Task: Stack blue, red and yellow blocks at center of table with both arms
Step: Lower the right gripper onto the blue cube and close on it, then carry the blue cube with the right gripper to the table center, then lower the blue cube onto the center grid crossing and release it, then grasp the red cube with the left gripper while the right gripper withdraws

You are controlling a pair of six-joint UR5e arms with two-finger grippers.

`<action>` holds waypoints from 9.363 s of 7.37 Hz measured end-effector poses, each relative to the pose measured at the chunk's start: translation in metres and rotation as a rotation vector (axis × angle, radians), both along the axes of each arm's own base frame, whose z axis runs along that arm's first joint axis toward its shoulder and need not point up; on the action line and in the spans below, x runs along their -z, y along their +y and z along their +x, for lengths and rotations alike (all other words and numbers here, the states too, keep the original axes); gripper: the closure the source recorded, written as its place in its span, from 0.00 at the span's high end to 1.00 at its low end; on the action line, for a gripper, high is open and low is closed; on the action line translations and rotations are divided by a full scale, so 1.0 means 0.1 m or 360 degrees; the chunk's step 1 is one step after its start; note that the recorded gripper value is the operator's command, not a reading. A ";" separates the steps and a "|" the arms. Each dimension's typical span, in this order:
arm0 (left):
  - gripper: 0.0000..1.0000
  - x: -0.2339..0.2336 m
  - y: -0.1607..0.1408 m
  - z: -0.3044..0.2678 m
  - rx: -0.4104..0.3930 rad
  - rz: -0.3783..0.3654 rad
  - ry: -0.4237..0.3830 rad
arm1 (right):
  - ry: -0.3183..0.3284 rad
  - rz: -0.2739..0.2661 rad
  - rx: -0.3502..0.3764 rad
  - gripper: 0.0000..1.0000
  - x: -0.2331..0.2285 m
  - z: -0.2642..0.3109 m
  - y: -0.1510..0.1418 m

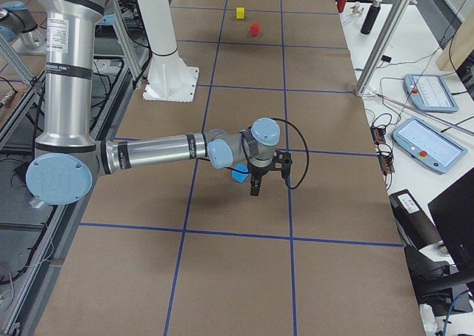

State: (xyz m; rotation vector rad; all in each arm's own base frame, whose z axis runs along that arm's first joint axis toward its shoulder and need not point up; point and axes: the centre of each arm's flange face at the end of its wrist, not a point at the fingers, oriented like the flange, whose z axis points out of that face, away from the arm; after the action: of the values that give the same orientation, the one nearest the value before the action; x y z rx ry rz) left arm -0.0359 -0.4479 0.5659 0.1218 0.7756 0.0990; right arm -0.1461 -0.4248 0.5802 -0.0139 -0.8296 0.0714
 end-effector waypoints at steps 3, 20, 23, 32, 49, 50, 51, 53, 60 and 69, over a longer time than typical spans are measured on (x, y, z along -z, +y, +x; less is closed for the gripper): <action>1.00 0.01 0.00 0.00 0.0000 0.0000 0.0002 | 0.0013 -0.0151 -0.0150 0.98 0.01 -0.27 0.24; 1.00 0.02 0.00 -0.01 0.0005 0.0003 -0.0002 | 0.0020 -0.0500 -0.0455 0.00 0.00 -0.95 0.30; 1.00 0.03 0.00 -0.01 0.0006 0.0007 -0.0001 | -0.0076 -0.0483 -0.0416 0.00 0.39 -0.99 0.24; 1.00 0.04 -0.02 0.00 0.0001 0.0010 -0.0002 | -0.0088 -0.0187 -0.0175 0.00 3.35 -3.83 -0.78; 1.00 0.03 -0.01 0.00 0.0040 -0.0029 0.0003 | -0.0010 -0.0092 -0.0034 0.00 3.80 -4.80 -0.64; 1.00 0.03 -0.01 0.00 0.0040 -0.0029 0.0003 | -0.0009 -0.0092 -0.0032 0.00 3.80 -4.80 -0.64; 1.00 0.04 0.00 0.00 0.0040 -0.0028 0.0003 | -0.0007 -0.0092 -0.0030 0.00 3.80 -4.81 -0.63; 1.00 0.04 0.00 0.00 0.0040 -0.0028 0.0003 | -0.0001 -0.0089 -0.0021 0.00 3.78 -4.83 -0.62; 1.00 0.05 0.00 0.00 0.0045 -0.0027 0.0004 | 0.0007 -0.0037 -0.0002 1.00 3.79 -4.86 -0.59; 1.00 0.42 0.09 1.95 0.0069 -0.0117 0.0063 | -0.0129 -0.0004 0.0038 1.00 2.65 -2.64 -0.44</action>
State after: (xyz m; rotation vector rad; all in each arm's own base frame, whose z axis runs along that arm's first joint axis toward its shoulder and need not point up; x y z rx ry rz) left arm 0.1588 -0.4390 0.5238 0.0709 0.8149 0.0271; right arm -0.4098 -0.4693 0.3148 -0.0294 -0.9104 0.0495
